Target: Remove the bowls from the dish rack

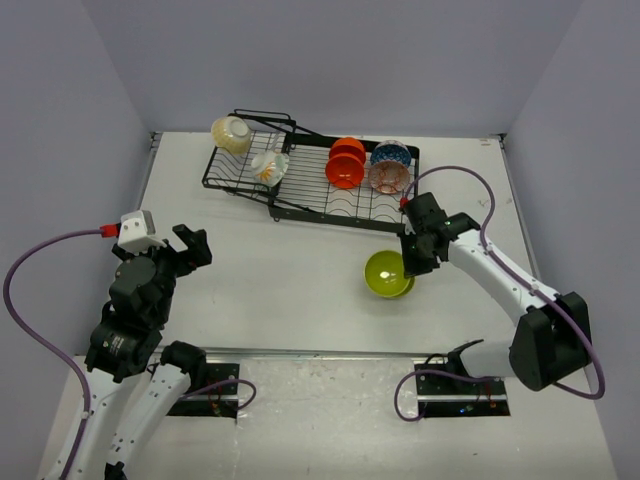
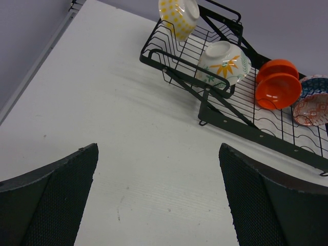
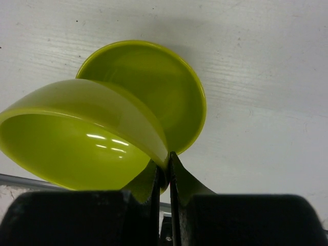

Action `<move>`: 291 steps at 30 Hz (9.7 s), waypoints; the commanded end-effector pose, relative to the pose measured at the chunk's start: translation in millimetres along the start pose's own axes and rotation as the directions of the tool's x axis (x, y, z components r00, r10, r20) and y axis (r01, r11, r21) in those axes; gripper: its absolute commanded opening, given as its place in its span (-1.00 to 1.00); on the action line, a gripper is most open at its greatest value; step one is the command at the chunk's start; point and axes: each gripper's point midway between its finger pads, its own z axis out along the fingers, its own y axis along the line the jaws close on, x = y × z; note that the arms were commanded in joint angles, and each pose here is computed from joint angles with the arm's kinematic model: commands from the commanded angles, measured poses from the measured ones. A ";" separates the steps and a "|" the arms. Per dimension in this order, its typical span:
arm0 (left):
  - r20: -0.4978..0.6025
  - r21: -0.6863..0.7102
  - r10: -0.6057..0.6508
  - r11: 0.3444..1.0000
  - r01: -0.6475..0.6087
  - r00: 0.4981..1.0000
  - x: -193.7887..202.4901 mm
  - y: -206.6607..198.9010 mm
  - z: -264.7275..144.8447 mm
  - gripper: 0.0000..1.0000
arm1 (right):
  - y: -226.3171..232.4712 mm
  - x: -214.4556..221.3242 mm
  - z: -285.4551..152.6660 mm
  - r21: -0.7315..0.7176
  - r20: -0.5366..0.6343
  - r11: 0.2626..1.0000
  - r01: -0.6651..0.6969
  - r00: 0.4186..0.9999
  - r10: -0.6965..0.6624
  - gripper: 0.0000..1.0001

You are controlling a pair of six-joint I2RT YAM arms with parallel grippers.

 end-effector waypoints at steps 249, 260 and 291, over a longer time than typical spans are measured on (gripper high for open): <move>-0.506 0.669 0.828 0.554 -0.496 0.242 292.9 -250.7 13.4 -0.87 | 14.3 26.0 -253.1 -0.429 0.858 0.872 0.236 0.410 0.311 0.98; -0.457 0.618 0.780 0.624 -0.478 0.427 238.2 -280.1 18.1 0.24 | 13.1 28.8 -257.6 -0.425 0.865 0.872 0.242 0.394 0.312 0.98; -0.311 -0.034 -0.747 0.626 0.779 0.587 87.9 -361.8 252.0 1.00 | 7.6 24.5 -260.1 -0.568 0.817 0.797 0.207 0.256 0.516 0.98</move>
